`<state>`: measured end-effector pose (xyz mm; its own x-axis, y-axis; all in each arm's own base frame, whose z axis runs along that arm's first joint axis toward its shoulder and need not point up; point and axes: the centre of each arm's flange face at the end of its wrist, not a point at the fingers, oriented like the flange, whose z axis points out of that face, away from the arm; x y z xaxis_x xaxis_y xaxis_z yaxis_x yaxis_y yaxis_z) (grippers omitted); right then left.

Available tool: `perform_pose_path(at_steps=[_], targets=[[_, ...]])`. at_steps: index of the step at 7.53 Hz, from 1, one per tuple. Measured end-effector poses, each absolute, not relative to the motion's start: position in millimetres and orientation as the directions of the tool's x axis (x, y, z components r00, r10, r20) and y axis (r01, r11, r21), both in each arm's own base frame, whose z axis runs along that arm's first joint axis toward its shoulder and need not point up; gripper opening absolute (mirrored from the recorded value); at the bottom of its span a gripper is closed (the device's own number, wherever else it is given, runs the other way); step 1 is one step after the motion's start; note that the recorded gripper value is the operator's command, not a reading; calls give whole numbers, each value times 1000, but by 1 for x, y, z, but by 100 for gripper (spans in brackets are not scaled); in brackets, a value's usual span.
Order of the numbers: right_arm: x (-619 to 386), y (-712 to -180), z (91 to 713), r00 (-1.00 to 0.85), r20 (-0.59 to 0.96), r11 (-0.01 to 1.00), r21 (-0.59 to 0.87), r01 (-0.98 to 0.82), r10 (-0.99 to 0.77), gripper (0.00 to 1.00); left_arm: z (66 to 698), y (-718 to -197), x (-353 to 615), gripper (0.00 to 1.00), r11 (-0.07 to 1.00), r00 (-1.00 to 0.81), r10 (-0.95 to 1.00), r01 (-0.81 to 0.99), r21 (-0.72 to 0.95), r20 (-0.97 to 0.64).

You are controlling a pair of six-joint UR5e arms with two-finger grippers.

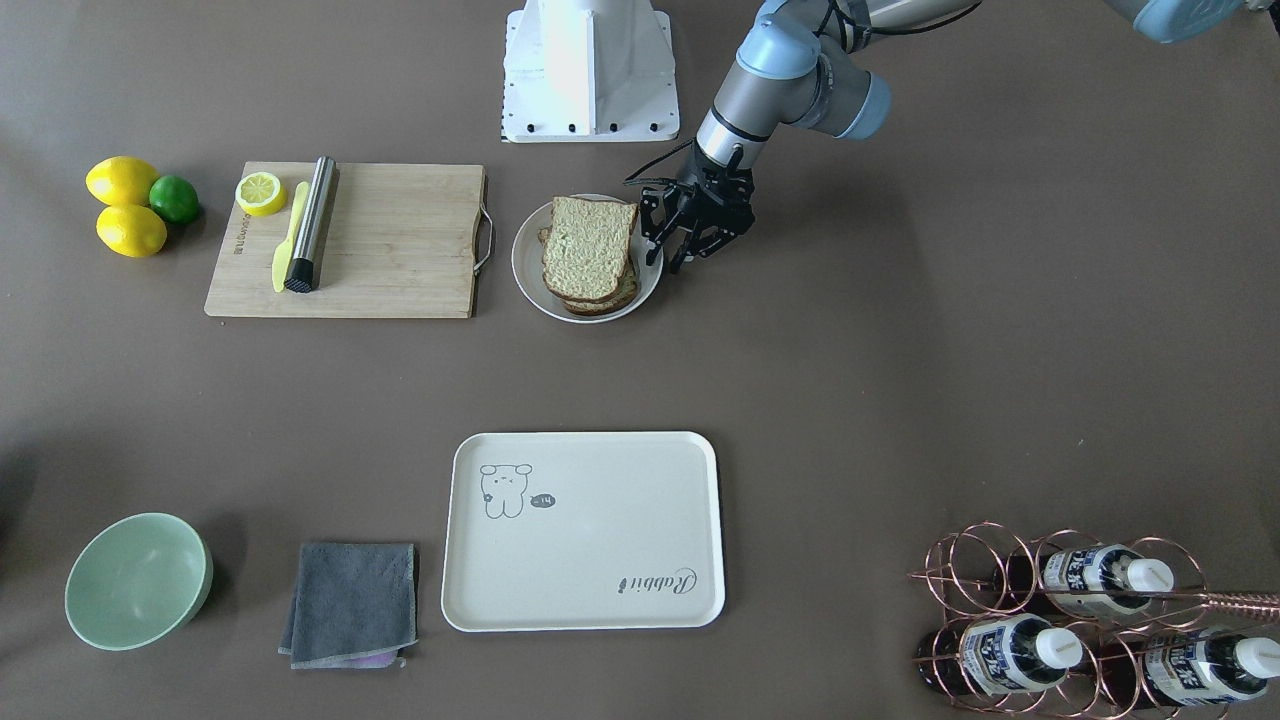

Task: Make sandwich and place on tray
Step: 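Grasp the rim of the white plate with the left gripper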

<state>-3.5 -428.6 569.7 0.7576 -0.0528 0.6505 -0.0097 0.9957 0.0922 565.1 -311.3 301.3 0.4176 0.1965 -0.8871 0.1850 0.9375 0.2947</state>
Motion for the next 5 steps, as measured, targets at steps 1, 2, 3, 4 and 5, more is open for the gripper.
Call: perform_pose_path(at_steps=[1, 2, 3, 4, 5], targets=[[-4, -429, 570, 758, 650, 996, 93, -9, -54, 99, 301, -310, 566, 0, 938, 417, 198, 182, 295, -887], [-3, -429, 570, 758, 650, 996, 93, -9, -54, 99, 301, -308, 567, 0, 938, 416, 199, 180, 295, -887], [-3, -429, 570, 758, 650, 996, 93, -10, -53, 99, 300, -308, 567, 0, 939, 416, 200, 178, 295, -887], [-3, -429, 570, 758, 650, 996, 92, -10, -53, 99, 300, -307, 568, 0, 940, 415, 202, 174, 295, -887], [-3, -430, 570, 758, 650, 996, 93, -9, -54, 99, 298, -307, 567, 0, 940, 414, 202, 171, 294, -887]])
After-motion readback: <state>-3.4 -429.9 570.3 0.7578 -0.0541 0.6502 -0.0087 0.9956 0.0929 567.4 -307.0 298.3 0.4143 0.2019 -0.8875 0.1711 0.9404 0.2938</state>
